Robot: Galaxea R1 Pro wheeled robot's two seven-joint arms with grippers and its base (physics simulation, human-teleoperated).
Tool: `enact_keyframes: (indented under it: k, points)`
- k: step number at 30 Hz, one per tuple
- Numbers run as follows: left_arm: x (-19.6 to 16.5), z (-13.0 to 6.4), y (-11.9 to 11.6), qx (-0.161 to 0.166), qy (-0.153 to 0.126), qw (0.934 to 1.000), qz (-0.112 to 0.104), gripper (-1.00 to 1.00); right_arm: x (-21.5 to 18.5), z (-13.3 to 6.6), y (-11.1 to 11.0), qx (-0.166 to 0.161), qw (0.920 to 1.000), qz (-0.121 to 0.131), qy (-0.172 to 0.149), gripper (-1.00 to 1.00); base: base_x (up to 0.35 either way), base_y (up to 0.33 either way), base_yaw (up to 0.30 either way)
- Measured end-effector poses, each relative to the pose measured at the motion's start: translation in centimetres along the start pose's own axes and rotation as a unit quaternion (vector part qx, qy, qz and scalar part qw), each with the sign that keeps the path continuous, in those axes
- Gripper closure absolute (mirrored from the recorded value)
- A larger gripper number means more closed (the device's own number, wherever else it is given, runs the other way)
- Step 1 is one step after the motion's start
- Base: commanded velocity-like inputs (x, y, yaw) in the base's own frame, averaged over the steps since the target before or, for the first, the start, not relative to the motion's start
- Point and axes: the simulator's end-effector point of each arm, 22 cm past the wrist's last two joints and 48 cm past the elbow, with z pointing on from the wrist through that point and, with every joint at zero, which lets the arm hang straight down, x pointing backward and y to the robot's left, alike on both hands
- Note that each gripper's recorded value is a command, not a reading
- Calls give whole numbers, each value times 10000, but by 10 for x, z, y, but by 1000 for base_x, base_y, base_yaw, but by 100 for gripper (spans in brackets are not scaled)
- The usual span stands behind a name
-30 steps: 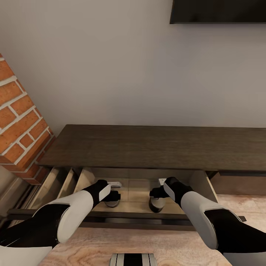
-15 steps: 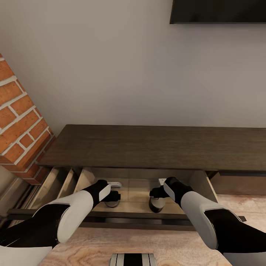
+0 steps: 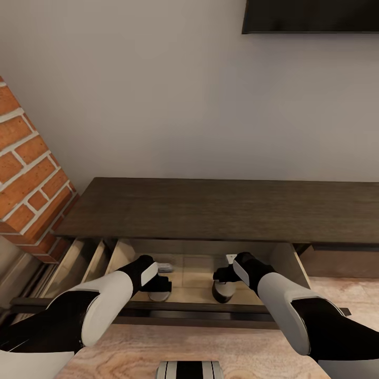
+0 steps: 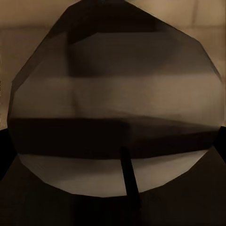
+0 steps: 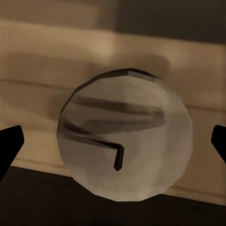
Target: Place each of the two pumpkins and all three candles from the living room inside a cabinet in the living room (use any cabinet), then make sure every cabinet is closed, and position the cauldron so it is next to a table in the living room.
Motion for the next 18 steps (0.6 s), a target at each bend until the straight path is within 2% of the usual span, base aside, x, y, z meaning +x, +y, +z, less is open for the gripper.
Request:
enact_keyframes:
  k: [7, 10, 12, 18]
  points:
    - [-3, 0, 2, -42, -56, 10000, -6, -100, 0, 0, 0, 0, 10000, -1, 0, -100, 0, 0, 0]
    - [-16, -1, 3, -63, -359, 9993, -49, -100, 0, 0, 0, 0, 10000, 0, 0, -100, 0, 0, 0]
    - [-29, -1, 4, -82, -674, 9977, -92, -100, 0, 0, 0, 0, 10000, 0, 0, -100, 0, 0, 0]
    - [-37, -3, 4, -90, -867, 9961, -121, -100, 0, 0, 0, -2, 10000, 4, 0, -100, 0, 0, 0]
